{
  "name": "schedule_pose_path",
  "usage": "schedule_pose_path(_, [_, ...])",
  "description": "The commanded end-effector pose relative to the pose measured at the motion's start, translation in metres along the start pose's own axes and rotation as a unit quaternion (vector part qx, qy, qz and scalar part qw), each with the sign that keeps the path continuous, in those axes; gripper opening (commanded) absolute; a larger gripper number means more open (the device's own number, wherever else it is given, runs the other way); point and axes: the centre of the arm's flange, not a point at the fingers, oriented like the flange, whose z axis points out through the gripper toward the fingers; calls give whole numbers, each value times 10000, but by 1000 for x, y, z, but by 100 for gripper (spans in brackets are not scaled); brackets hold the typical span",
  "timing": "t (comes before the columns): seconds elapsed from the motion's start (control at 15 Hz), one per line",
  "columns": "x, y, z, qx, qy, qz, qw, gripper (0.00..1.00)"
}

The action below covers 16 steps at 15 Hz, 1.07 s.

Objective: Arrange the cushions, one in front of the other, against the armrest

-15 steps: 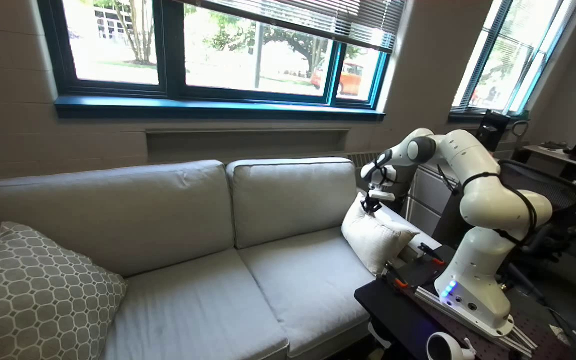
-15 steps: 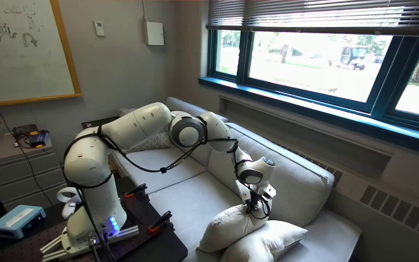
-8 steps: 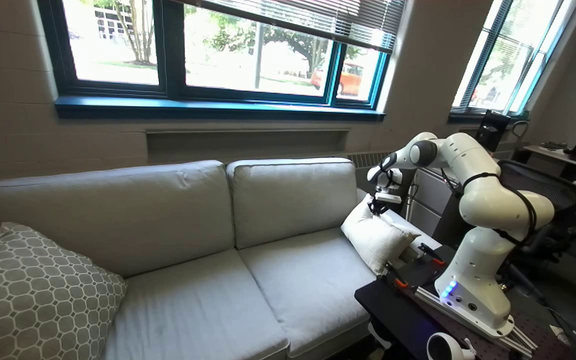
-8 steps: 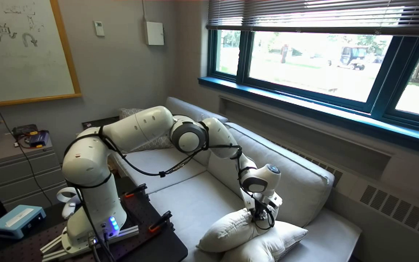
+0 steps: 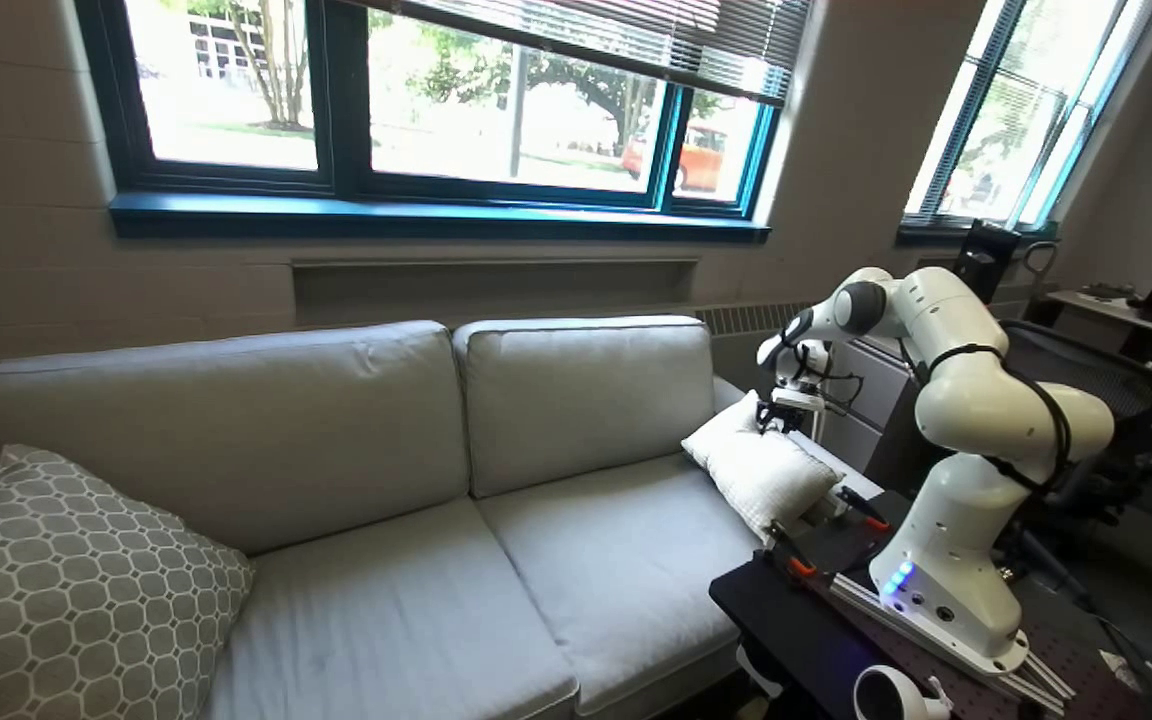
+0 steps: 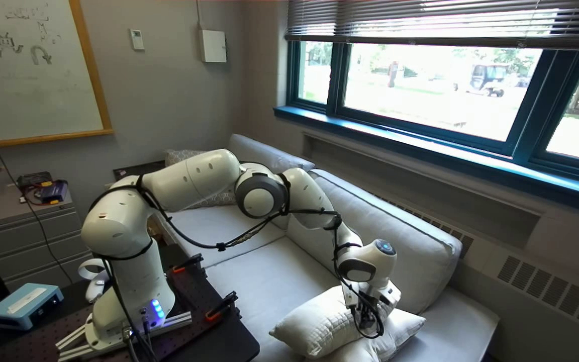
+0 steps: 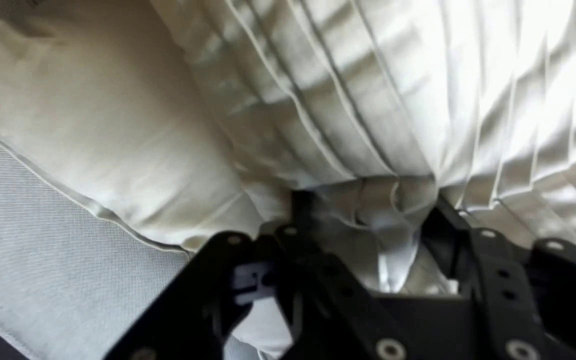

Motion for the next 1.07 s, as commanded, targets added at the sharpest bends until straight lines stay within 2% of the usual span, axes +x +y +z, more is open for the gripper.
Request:
schedule_pose_path(0.0, [-14,24,-4,30,214,277,9994,92])
schedule_pose_path(0.07, [-16,28,-6,48,263,338,9991,98])
schedule_pose_path(0.13, [-18,32,-8,61,313,385,9988,100])
schedule_pose_path(0.6, [-38,55,-42,94,725,644,9952,100])
schedule_pose_path(1.0, [-62,46,-84,406,1173,766,9893,100])
